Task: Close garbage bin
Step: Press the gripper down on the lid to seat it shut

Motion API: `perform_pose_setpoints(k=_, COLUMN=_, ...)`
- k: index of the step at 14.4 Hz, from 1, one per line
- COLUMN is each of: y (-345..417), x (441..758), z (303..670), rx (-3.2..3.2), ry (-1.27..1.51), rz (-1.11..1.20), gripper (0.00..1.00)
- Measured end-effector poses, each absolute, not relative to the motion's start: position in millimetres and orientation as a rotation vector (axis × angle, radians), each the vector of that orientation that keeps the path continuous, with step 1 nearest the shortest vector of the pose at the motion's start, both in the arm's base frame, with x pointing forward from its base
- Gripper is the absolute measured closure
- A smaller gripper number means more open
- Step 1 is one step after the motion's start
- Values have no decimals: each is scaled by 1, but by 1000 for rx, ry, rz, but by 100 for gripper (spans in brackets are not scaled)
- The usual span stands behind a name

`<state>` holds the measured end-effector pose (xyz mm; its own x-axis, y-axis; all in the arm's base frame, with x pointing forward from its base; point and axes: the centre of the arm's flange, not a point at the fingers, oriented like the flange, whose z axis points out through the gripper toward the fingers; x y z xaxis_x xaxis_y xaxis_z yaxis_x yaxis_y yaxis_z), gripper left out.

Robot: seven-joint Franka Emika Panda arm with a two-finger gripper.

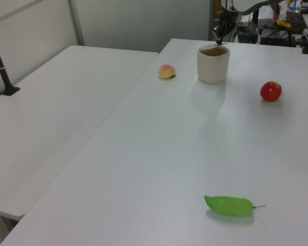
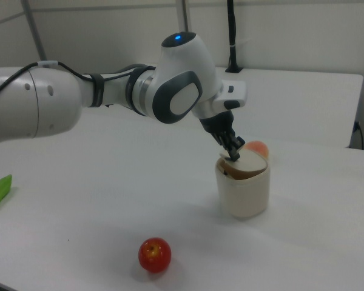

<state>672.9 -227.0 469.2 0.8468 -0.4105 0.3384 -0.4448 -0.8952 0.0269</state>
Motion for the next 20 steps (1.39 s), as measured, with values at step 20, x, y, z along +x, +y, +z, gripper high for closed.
perform_pose_setpoints(k=20, y=-222, x=676, z=442, rx=2935, ry=-666, rz=438, gripper=99)
